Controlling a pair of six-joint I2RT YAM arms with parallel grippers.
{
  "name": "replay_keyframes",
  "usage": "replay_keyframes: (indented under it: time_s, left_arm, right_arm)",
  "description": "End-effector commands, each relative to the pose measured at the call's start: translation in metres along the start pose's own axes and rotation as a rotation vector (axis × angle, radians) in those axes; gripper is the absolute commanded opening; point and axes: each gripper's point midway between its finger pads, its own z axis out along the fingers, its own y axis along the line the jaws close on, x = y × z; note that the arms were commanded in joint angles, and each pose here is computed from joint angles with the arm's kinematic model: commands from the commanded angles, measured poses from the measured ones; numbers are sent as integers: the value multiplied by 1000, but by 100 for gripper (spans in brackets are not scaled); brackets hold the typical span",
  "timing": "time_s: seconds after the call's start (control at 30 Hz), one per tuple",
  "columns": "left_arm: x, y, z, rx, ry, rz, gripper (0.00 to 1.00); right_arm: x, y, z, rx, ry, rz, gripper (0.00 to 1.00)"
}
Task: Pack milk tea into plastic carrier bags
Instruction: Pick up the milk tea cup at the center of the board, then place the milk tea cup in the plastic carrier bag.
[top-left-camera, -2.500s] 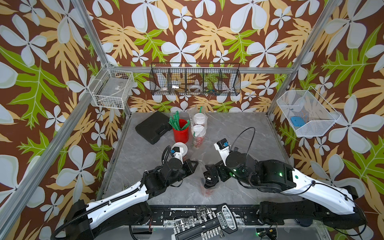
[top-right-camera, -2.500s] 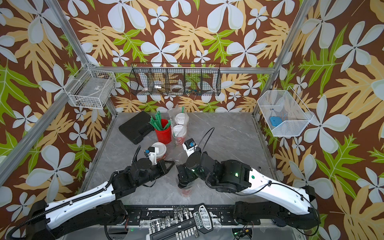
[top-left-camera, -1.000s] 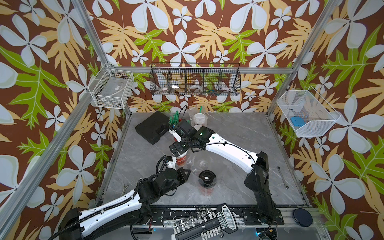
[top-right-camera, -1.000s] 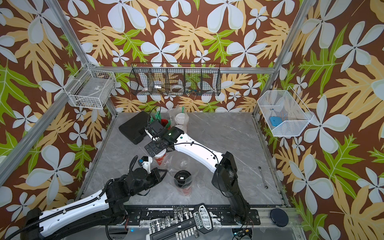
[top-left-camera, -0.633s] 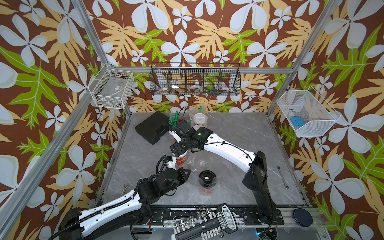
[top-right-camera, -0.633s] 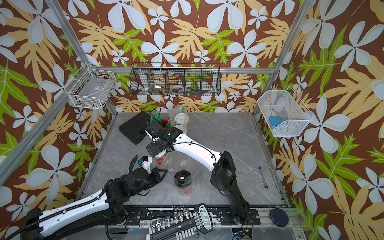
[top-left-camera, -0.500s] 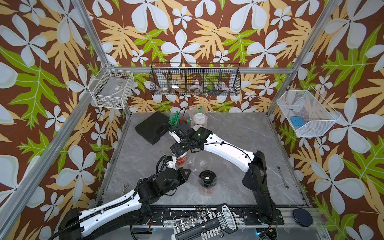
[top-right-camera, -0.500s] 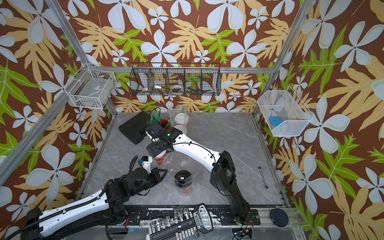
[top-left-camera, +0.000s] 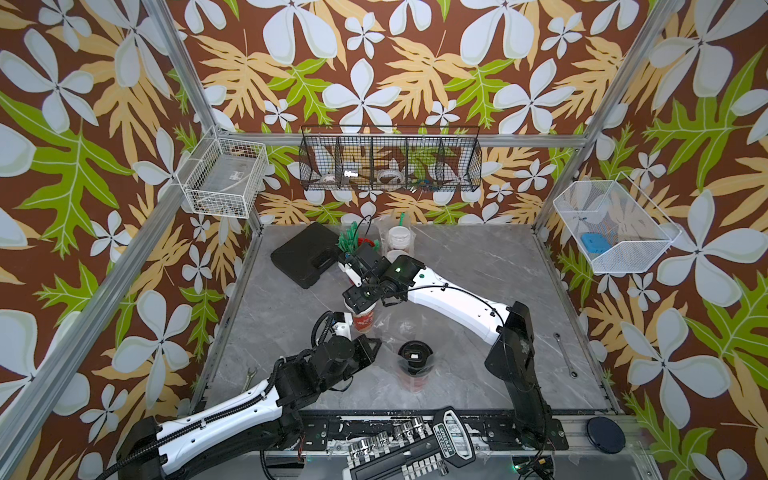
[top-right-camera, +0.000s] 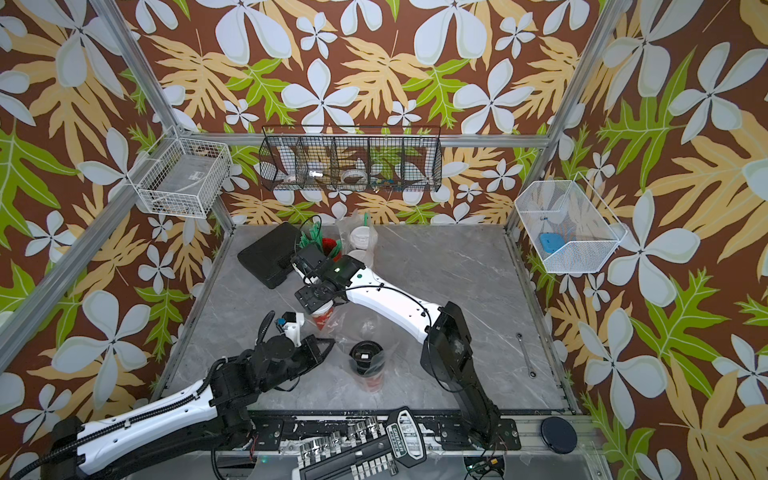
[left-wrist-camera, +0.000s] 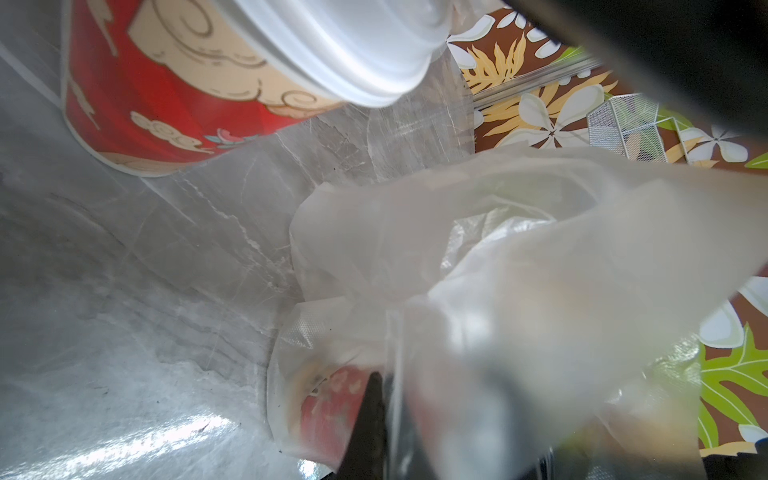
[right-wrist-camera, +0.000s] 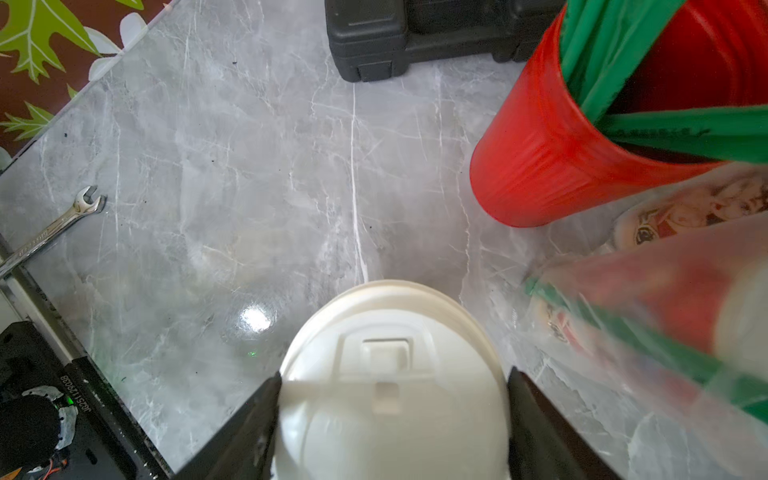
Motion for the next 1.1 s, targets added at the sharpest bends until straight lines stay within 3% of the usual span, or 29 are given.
replay_keyframes:
  time_s: [0.0, 0.4, 0.77, 1.07]
  left_arm:
    - [-3, -5, -1, 13, -16, 3, 0]
    - [-5, -8, -1, 17, -19, 13, 0]
    - [-7, -12, -2, 26, -29, 17, 0]
    - [-13, -23, -3, 37, -50, 32, 0]
  right_arm:
    - [-2, -3, -6, 13, -12, 19, 74]
    - [-31, -3, -53, -11, -133, 37, 72]
    - [-50, -13, -125, -31, -277, 74, 69]
    - [-42, -27, -201, -19, -399, 122, 68]
